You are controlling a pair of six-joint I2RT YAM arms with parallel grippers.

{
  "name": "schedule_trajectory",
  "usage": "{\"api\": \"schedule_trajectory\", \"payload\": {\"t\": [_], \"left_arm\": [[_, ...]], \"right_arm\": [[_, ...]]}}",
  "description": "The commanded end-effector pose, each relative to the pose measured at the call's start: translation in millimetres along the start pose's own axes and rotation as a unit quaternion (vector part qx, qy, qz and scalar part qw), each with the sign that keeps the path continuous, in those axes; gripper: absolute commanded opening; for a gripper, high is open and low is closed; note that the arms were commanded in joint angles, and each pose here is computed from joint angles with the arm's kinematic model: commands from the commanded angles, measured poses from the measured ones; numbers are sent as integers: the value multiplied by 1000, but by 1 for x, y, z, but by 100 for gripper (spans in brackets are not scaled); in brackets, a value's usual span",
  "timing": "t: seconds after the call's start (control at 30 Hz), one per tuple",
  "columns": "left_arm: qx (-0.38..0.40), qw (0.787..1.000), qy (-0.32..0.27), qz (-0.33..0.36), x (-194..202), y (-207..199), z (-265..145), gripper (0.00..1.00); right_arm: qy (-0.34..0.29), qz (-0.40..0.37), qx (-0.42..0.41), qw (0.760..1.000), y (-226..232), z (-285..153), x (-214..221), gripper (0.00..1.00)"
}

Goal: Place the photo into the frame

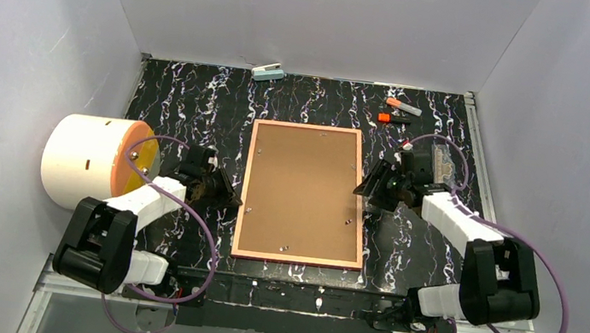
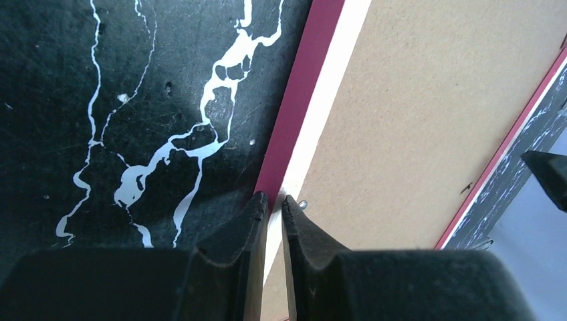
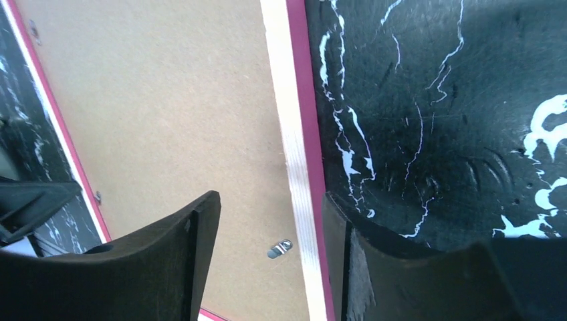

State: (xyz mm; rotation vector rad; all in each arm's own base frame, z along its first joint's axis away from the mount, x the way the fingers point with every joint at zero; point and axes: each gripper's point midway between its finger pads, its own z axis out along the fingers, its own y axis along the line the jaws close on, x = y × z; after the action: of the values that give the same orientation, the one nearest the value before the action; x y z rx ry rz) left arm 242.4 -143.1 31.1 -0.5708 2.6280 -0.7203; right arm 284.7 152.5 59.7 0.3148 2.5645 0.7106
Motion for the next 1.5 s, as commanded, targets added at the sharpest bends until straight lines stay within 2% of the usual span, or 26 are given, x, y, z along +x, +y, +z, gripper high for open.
{"api": "schedule_trajectory", "payload": {"t": [0.0,0.07,0.23,0.37,0.63,0.87,1.03,1.27,1.47], "left_arm": [[-9,1000,19,9,13,7,-5,14],[-7,1000,22,10,14,7,-5,13],[1,999,30,18,16,4,-5,13],[6,999,36,22,16,2,-4,13],[4,999,42,27,18,4,-2,12],[-2,999,43,33,17,5,-3,10],[-6,998,43,35,17,7,-2,8],[-10,998,43,34,17,9,-2,7],[-14,998,44,34,17,9,-3,6]], "right_arm": [[-40,2,-30,999,28,-18,-19,66],[-27,4,-67,997,51,-19,-10,62],[6,14,-163,987,120,-11,31,43],[37,12,-195,980,164,3,67,36],[101,1,-180,979,210,48,131,26],[135,-13,-182,974,229,71,161,11],[156,-15,-181,971,235,82,179,9],[152,-13,-183,971,237,90,181,15],[141,-14,-180,973,235,99,179,15]]}}
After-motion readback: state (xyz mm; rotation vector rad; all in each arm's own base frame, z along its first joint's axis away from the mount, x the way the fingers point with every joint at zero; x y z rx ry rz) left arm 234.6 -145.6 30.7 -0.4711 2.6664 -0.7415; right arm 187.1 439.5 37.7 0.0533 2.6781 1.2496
